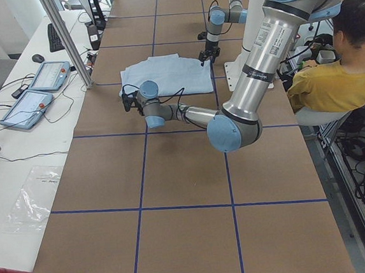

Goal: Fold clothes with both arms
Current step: 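Lower the right gripper to the near shirt corner and grasp it, then move the left gripper to the other near shirt corner and grasp it, then hold both near corners with both grippers, then lift both near corners and fold them over toward the collar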

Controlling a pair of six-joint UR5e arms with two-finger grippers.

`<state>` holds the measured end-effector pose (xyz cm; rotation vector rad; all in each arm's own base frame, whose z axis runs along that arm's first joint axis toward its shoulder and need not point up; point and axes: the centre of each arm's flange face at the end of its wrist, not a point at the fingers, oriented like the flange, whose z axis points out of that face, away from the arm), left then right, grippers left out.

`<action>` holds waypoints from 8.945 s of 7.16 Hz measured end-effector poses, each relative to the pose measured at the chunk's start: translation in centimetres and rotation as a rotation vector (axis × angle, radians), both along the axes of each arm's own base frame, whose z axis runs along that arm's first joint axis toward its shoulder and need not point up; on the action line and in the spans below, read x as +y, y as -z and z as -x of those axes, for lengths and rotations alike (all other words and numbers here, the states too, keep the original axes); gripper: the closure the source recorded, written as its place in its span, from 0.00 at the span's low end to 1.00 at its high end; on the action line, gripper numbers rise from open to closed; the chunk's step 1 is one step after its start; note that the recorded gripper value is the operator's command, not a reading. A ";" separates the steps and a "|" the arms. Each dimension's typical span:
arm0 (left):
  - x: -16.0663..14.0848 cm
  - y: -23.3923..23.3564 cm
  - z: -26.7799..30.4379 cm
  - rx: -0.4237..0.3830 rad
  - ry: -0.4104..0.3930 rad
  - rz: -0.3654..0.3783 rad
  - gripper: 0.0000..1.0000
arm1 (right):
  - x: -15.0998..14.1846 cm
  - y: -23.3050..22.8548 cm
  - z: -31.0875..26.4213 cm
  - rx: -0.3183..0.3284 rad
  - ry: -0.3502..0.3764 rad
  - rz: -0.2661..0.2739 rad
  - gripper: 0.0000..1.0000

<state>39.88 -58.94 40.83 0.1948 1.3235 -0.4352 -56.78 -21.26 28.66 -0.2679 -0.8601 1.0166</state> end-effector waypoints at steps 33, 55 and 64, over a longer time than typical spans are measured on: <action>36.4 11.7 -14.3 -0.132 -0.028 0.611 0.42 | 0.4 1.4 -1.7 -0.030 0.036 -0.007 1.00; 30.2 25.1 -2.6 0.064 0.029 0.505 1.00 | -7.8 9.1 -12.5 -0.098 -0.015 -0.025 1.00; 1.0 16.4 -9.3 0.044 0.244 0.306 1.00 | -43.3 6.0 -7.6 0.028 0.052 -0.102 0.89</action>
